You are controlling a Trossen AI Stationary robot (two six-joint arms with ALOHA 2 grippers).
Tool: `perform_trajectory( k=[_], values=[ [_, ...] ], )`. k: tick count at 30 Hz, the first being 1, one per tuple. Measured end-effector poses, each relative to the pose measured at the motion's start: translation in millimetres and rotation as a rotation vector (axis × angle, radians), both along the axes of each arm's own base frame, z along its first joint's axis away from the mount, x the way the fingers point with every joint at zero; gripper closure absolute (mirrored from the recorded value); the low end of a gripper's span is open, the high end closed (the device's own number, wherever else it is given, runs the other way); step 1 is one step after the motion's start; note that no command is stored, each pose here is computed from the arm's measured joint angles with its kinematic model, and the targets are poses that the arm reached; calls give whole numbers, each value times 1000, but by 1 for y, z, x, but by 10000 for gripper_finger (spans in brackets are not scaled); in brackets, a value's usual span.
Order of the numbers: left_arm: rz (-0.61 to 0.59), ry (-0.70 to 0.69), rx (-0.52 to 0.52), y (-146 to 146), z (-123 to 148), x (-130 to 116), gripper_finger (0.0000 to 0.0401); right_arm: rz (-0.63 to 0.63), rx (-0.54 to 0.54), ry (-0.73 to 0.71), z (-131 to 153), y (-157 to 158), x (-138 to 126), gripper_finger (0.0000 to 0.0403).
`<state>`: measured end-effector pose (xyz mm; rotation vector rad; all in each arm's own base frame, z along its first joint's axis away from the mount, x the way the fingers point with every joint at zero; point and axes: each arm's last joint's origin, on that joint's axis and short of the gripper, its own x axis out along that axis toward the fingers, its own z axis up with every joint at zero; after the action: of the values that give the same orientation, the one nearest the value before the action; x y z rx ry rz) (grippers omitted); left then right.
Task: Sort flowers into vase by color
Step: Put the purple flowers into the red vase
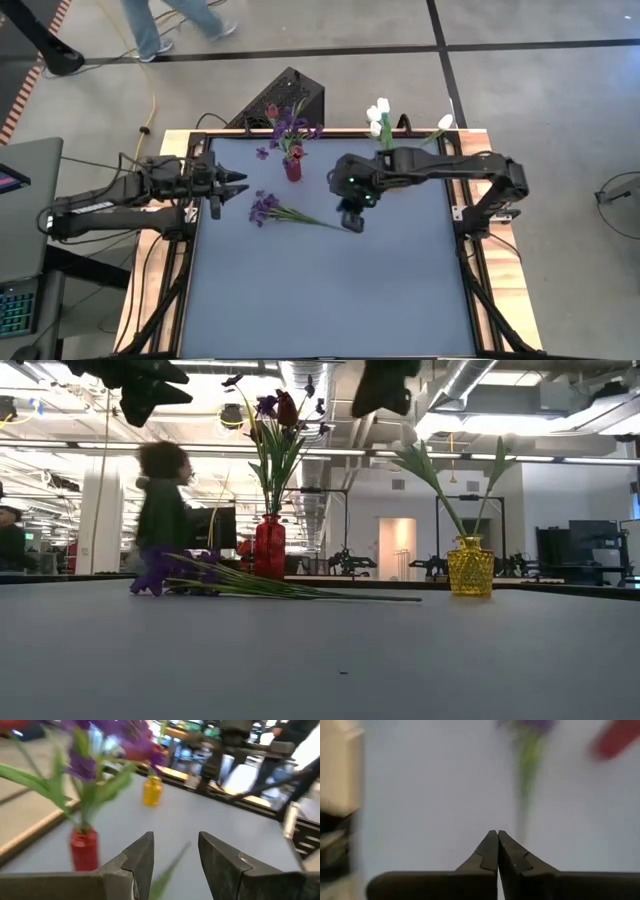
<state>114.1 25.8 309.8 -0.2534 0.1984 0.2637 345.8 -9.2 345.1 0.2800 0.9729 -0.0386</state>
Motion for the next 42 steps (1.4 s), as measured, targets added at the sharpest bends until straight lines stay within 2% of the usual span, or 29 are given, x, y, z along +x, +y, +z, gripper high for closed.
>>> perform_trajectory(
  k=[5, 12, 15, 18, 24, 28, 33, 42],
  values=[
    [-96, 18, -95, -2, -15, 7, 260, -66, -209, 0, -18, 19, 20, 315],
    [-147, 0, -168, -5, -23, 11, 260, -91, -219, 150, -83, 18, 57, 214],
    [-152, -18, -190, -8, -22, 12, 260, -81, -229, 203, -104, 15, 66, 165],
    [-148, -31, -191, -10, -21, 15, 260, -81, -234, 221, -121, 15, 71, 133],
    [-161, 15, -234, -20, -26, 24, 260, -93, -195, 230, -153, 15, 58, 118],
    [-167, 63, -219, -29, -32, 33, 260, -109, -173, 187, -155, 15, 48, 118],
    [-161, 133, -174, -34, -40, 43, 260, -104, -143, 94, -160, 23, 51, 118],
    [-168, 189, -148, -36, -48, 52, 260, -163, -167, 81, -163, 23, 53, 117]
  ],
)
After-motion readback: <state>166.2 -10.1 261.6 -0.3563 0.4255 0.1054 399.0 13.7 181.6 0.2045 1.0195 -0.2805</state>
